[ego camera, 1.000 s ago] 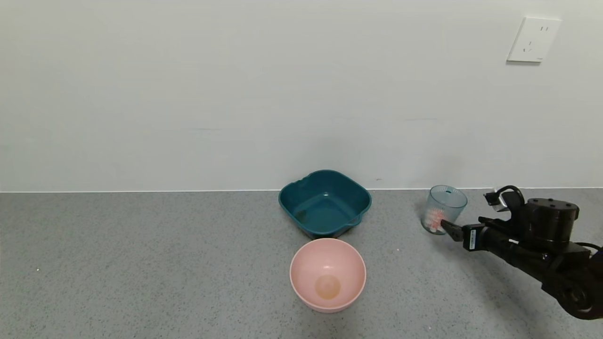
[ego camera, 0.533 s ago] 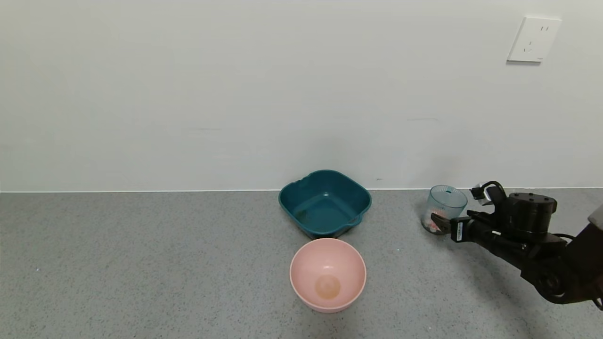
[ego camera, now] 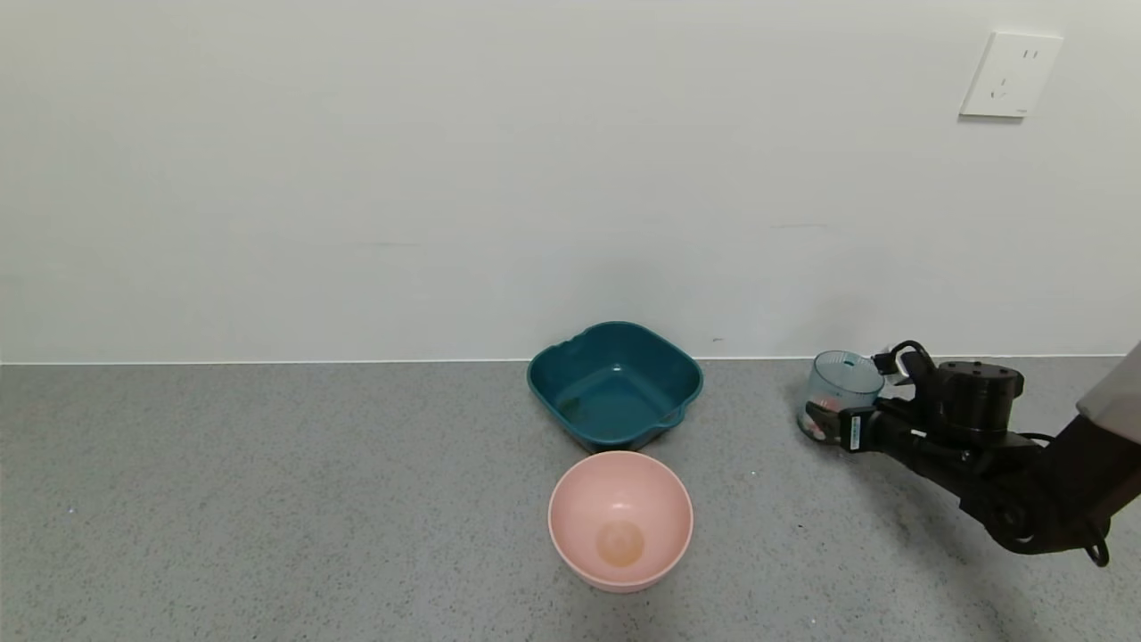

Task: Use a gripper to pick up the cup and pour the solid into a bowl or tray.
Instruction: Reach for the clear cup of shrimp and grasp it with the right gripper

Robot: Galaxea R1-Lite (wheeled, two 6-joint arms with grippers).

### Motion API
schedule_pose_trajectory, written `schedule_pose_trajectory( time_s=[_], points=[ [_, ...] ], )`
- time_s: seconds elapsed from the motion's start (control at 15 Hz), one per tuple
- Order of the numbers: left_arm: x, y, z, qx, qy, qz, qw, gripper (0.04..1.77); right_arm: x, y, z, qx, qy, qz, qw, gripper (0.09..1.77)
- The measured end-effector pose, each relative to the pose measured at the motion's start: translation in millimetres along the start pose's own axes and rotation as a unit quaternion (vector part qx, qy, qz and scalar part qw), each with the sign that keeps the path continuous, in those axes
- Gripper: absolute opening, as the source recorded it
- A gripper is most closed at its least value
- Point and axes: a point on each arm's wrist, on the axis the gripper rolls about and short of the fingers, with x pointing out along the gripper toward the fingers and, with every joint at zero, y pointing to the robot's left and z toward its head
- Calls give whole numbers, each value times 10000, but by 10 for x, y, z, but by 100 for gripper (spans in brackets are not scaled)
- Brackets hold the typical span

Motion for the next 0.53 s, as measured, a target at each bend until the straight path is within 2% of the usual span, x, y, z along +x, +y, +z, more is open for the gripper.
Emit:
schedule_pose_trajectory(
  time_s=[0.53],
  points=[
    [0,0,0,0,0,-2,10000,172,76,-4,35,-13,-93,-1,10000,171]
  ],
)
